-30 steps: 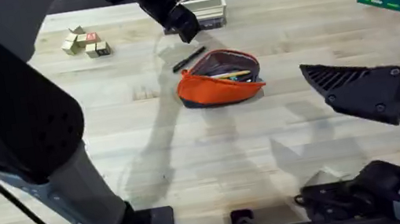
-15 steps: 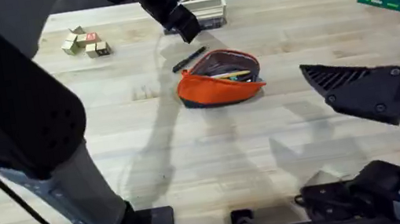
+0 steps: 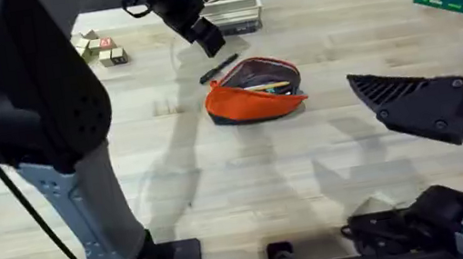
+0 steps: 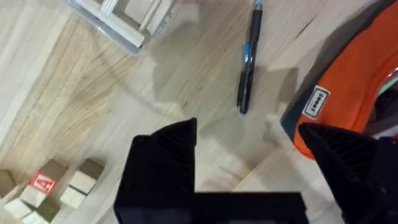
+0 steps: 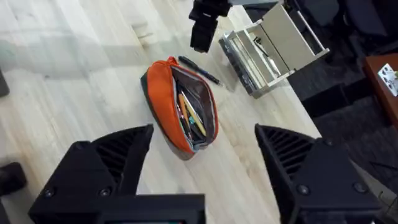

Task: Unzip the bag, pick up the pens from the table one at a time and place them inside, then zip the bag closed.

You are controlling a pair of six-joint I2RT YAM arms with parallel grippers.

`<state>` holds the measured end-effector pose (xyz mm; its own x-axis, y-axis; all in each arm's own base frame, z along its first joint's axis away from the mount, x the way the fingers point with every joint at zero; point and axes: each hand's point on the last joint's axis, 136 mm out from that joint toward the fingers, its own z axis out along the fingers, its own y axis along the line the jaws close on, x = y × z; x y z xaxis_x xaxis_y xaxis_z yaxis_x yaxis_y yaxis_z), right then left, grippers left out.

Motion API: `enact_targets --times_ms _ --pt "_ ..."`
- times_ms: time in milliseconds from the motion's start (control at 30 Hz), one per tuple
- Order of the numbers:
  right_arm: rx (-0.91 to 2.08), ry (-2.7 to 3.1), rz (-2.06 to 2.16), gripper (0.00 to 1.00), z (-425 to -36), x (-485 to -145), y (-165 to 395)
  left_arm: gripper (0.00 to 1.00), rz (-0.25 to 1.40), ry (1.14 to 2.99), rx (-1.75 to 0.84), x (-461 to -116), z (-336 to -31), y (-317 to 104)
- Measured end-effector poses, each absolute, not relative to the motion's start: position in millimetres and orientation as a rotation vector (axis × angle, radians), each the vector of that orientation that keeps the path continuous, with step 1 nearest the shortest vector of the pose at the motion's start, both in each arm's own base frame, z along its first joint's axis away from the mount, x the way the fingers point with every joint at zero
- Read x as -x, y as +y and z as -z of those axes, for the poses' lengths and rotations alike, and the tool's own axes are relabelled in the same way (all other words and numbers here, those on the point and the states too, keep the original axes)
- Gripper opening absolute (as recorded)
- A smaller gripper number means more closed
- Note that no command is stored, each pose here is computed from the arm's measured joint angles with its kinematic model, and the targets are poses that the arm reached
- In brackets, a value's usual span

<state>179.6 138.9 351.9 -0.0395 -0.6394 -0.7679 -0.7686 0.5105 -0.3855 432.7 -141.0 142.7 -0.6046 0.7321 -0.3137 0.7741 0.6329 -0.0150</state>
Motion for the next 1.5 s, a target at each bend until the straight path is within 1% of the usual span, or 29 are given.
enact_targets --times_ms 500,800,1100,1400,1500 --pt "1.191 1.744 -0.16 0.998 -352 -180 139 0.992 0.263 2.647 -1.245 -439 -97 -145" --pt "1.191 1.744 -0.16 0.998 -352 -180 139 0.993 0.281 2.647 -1.25 -442 -86 -149" --pt "1.191 1.744 -0.16 0.998 -352 -180 139 0.992 0.333 2.713 -1.321 -432 -45 -164" --pt "1.191 1.744 -0.16 0.997 -352 -180 139 0.998 0.344 2.71 -1.322 -431 -45 -166" --pt "1.191 1.744 -0.16 0.998 -352 -180 139 0.95 0.343 2.709 -1.322 -431 -45 -166"
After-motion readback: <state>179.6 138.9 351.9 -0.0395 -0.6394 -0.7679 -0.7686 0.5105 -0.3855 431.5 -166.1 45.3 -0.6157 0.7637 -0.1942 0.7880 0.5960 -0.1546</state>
